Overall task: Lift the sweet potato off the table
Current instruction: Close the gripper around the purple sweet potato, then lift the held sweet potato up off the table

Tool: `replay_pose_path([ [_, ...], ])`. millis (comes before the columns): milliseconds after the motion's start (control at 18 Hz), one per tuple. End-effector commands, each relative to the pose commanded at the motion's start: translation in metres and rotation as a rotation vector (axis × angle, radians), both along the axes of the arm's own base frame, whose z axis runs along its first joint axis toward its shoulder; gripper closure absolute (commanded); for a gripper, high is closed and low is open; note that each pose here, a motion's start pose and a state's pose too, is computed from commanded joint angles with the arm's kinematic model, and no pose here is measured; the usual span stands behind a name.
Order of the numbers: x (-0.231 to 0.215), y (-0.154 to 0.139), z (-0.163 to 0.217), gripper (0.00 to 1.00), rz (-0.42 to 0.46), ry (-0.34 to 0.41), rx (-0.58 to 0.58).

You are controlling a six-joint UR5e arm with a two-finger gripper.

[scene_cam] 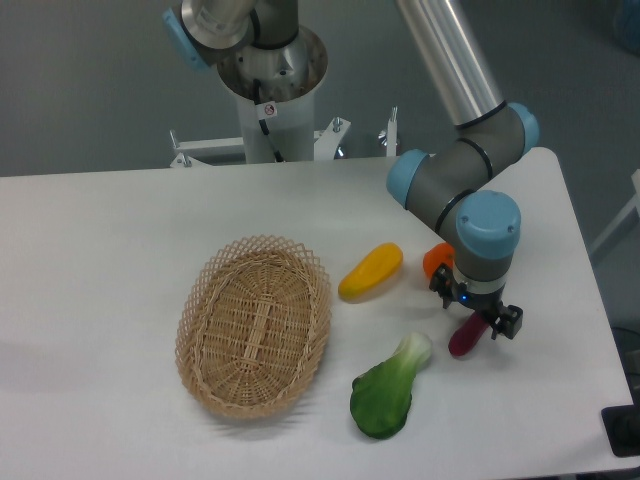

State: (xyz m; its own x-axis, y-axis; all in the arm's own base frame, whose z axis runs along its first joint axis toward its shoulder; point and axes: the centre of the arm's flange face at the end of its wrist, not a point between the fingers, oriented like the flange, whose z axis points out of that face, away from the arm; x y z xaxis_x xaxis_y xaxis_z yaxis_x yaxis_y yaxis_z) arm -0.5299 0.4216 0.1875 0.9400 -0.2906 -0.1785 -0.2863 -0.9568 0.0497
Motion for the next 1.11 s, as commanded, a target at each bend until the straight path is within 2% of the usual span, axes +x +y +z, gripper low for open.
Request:
replay_pose_path([
  [333,-0.002,0.001,0.001,0.54,-0.005,0.002,0.002],
  [500,-0.003,0.002,0.003,0.65,-0.011,0.006,0.003],
  [722,-0.008,0.005,0.013,0.67,-0.012,0.024,0.019],
  [944,-0.019,0.014,0.05,0.67,-0.01,0.075,0.073],
  [1111,-0.014,0.02,0.079,0.67,-0.022,0.075,0.156],
])
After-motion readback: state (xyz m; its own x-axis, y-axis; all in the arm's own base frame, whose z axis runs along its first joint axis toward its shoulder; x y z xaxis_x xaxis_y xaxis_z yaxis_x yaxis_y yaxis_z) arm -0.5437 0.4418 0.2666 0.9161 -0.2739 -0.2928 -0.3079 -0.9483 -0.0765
